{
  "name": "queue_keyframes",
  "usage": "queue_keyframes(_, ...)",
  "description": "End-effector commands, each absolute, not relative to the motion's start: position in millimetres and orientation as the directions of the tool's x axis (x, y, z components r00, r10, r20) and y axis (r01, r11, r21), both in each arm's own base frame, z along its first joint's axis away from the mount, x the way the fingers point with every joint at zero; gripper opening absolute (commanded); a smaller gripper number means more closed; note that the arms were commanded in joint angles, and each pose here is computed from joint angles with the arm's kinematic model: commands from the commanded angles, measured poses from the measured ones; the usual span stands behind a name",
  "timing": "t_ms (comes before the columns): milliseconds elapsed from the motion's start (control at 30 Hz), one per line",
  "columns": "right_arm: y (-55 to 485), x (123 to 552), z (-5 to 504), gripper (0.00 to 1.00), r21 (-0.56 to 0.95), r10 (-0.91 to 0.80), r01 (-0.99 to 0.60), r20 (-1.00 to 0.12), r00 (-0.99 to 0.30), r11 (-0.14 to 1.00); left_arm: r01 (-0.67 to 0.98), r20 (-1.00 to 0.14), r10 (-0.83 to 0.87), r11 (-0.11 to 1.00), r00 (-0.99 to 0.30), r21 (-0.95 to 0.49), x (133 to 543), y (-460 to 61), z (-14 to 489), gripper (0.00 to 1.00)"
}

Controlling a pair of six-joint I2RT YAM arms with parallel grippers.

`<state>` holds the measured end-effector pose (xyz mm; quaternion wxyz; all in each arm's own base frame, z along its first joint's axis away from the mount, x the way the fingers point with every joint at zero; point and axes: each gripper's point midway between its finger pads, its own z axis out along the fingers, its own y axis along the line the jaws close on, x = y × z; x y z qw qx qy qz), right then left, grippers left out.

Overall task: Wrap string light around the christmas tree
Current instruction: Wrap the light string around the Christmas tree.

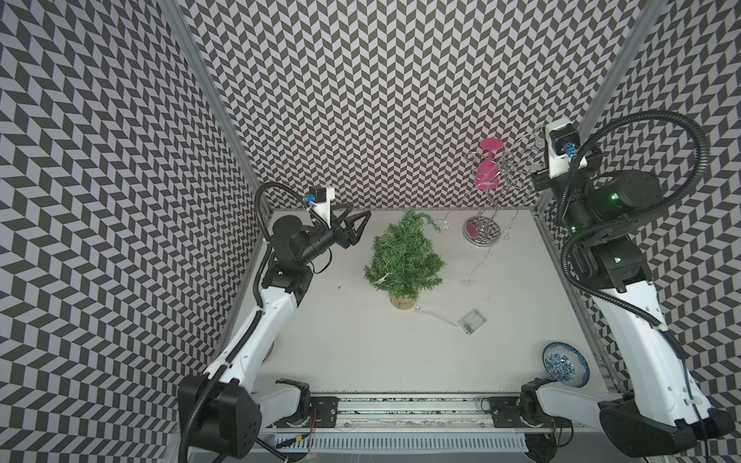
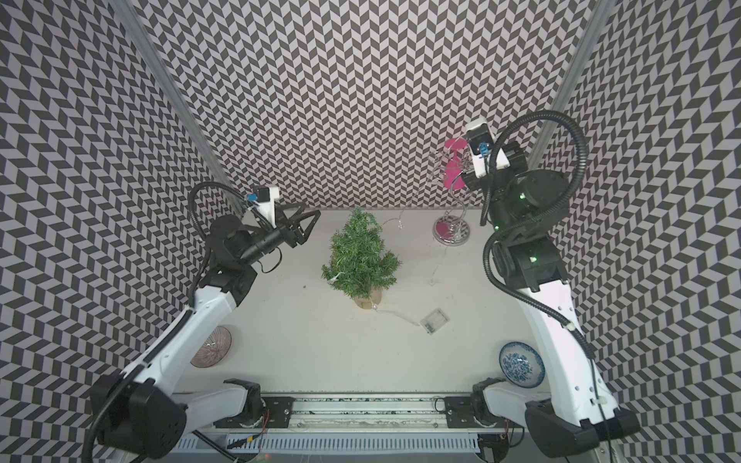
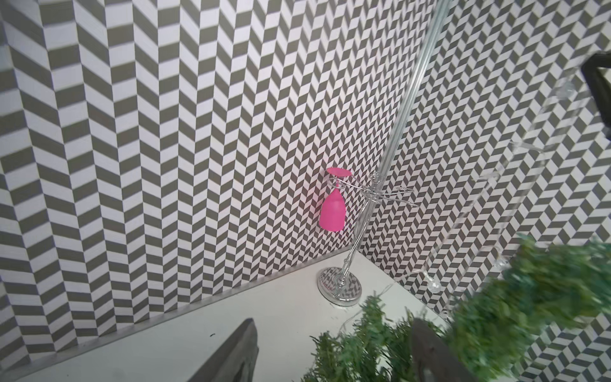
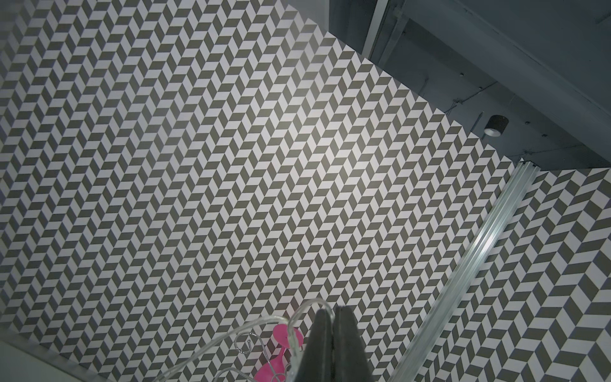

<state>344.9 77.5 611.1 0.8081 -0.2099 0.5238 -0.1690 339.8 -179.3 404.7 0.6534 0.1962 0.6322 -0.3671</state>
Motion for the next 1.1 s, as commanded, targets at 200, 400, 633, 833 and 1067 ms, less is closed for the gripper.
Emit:
queue_keyframes(200, 86, 335, 623, 0.00, -0.463, -0.410, -0.016, -0.799, 0.440, 0.886, 0.787, -0.941, -0.206, 0.610, 0.269, 0.092, 202, -246, 393, 0.72)
queue_keyframes(400, 87, 331, 625, 0.00, -0.445, -0.385, -0.035, -0.809, 0.444, 0.895, 0.768, -0.930, -0.124, 0.607, 0.347, 0.205, 165, -305, 368, 0.72)
queue_keyframes(633, 82, 322, 628, 0.00, -0.441, -0.384, -0.026, -0.809, 0.444, 0.897, 0.795, -0.940, -0.137, 0.580, 0.311, 0.179, 174, -376, 375, 0.72)
queue_keyframes(833, 77, 315, 630, 0.00, -0.442, -0.396, -0.003, -0.808, 0.437, 0.897, 0.794, -0.949, -0.162, 0.595, 0.269, 0.123, 181, -424, 379, 0.72)
queue_keyframes(1067, 72, 305, 633, 0.00, -0.427, -0.388, 0.018, -0.802, 0.454, 0.904, 0.804, -0.974, -0.145, 0.593, 0.171, 0.053, 195, -463, 362, 0.71)
